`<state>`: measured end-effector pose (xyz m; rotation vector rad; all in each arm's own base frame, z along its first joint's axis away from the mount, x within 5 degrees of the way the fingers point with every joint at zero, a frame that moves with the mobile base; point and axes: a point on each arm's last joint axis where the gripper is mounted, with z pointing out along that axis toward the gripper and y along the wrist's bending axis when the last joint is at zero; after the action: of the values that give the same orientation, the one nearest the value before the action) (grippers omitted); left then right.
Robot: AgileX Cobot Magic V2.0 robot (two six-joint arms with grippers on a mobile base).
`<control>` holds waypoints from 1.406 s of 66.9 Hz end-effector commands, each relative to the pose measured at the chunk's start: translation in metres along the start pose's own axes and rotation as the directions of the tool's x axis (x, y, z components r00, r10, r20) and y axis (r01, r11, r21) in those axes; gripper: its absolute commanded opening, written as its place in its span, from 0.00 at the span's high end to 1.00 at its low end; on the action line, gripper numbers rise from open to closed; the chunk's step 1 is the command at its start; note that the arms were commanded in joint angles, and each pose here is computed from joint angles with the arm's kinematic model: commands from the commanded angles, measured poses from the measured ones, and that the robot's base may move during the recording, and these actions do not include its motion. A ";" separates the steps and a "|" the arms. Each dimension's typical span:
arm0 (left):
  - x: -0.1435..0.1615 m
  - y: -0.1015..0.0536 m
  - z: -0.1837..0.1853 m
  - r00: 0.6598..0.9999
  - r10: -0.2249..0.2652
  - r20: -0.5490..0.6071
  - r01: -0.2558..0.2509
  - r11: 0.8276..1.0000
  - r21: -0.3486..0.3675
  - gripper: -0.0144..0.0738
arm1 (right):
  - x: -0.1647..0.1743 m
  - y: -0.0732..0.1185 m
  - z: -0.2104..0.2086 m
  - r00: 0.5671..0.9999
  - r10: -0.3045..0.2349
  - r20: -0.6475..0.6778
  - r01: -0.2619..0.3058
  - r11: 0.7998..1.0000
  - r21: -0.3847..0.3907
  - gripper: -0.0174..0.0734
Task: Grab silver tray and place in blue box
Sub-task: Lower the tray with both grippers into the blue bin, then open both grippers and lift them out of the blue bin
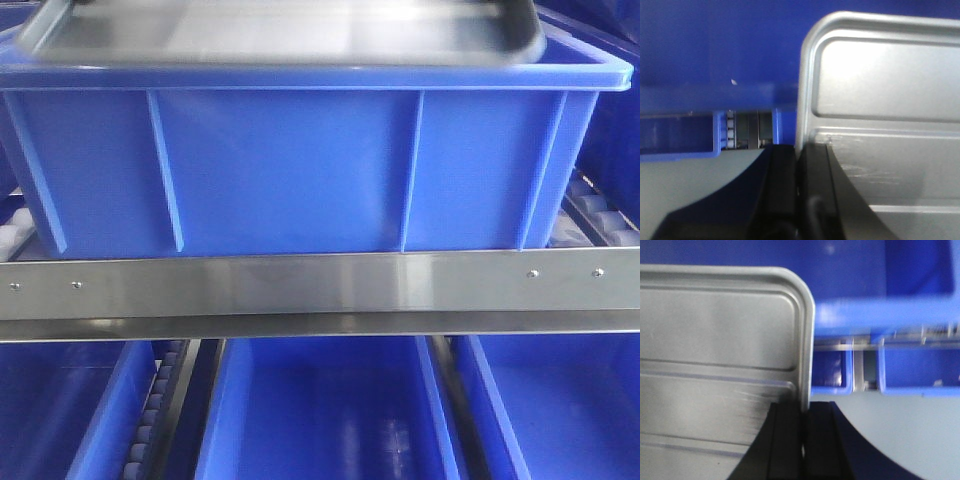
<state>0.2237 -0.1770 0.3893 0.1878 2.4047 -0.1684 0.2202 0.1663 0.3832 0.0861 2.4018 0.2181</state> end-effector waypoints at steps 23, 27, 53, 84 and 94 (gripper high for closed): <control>-0.098 -0.016 0.022 0.934 -0.097 0.343 0.031 0.981 0.191 0.95 | -0.112 0.033 0.017 0.949 0.021 0.315 0.026 0.989 -0.145 0.74; -0.108 -0.012 0.032 0.923 -0.108 0.370 0.038 0.981 0.190 0.95 | -0.121 0.035 0.029 0.943 0.029 0.331 0.021 0.989 -0.145 0.74; -0.115 -0.009 0.091 0.926 -0.082 0.370 0.028 0.988 0.149 0.95 | -0.124 0.046 0.088 0.948 0.003 0.318 0.042 0.990 -0.136 0.74; -0.116 -0.012 0.094 0.917 -0.086 0.388 0.021 0.985 0.169 0.95 | -0.124 0.047 0.091 0.949 0.001 0.315 0.043 0.990 -0.134 0.74; -0.117 -0.012 0.094 0.914 -0.082 0.398 0.015 0.986 0.169 0.95 | -0.124 0.047 0.091 0.949 0.001 0.315 0.043 0.990 -0.134 0.74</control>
<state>0.3823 -0.1939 0.3492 0.1208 2.2325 -0.1276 0.3846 0.1861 0.3539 0.1016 2.3120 0.0160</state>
